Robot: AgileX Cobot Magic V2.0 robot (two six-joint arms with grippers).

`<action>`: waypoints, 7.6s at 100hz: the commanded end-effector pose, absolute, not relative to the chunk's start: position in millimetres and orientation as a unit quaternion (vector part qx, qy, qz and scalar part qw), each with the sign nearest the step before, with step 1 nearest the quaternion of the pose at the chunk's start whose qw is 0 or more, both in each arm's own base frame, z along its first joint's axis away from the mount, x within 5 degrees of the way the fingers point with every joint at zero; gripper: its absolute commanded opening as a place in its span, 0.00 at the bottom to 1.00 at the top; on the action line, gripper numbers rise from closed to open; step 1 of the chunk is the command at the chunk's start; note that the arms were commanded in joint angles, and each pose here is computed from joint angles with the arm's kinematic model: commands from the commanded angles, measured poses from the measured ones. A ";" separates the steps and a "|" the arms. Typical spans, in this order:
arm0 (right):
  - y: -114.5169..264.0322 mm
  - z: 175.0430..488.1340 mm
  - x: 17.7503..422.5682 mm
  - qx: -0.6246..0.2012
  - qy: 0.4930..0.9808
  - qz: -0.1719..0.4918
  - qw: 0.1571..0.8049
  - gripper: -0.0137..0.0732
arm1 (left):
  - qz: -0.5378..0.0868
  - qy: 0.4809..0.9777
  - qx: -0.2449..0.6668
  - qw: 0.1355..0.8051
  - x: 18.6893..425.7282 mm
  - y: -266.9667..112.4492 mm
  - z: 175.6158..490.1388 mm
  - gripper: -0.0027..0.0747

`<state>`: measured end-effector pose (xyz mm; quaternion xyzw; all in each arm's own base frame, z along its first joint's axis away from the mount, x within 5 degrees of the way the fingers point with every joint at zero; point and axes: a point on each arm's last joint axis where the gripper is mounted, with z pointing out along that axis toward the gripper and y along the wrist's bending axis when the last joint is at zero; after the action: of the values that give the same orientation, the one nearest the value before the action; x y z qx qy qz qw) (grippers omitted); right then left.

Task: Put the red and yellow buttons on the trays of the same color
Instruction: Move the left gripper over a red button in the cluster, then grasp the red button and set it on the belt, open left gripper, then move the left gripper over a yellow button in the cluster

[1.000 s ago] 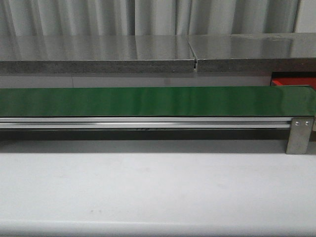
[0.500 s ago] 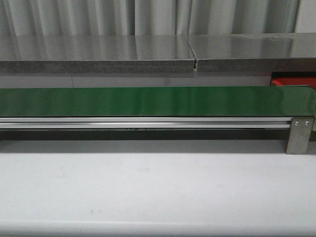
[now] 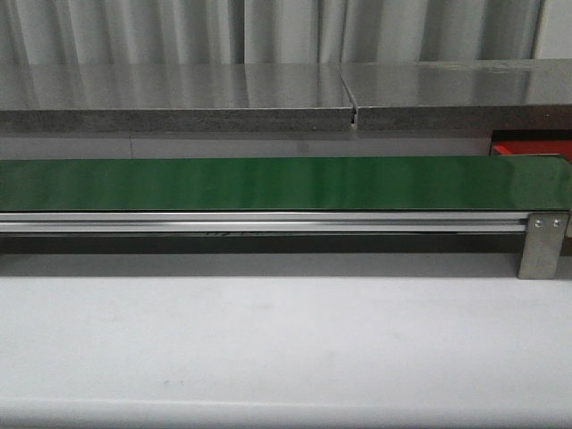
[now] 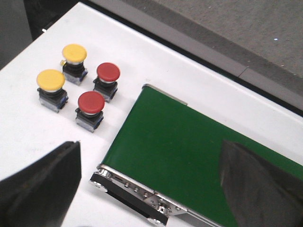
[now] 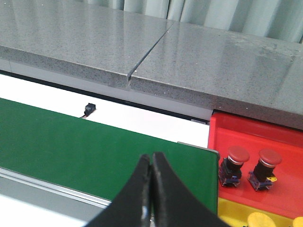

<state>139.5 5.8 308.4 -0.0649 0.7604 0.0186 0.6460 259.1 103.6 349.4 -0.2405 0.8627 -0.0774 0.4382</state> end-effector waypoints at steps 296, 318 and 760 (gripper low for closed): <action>4.3 318.3 138.8 -0.058 0.748 0.012 0.661 0.02 | -0.123 0.852 -0.362 0.359 404.8 188.0 214.1 0.50; 4.3 318.3 138.8 -0.058 0.748 0.012 0.661 0.02 | -0.123 0.857 -0.356 0.351 403.8 187.0 213.0 0.32; 4.2 318.3 138.8 -0.058 0.748 0.012 0.661 0.02 | -0.004 0.881 -0.257 0.398 398.8 240.3 239.5 0.90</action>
<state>139.5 5.8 308.3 -0.0658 0.7604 0.0177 0.6458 395.9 235.5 206.2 -0.2577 0.9059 -0.0331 0.3344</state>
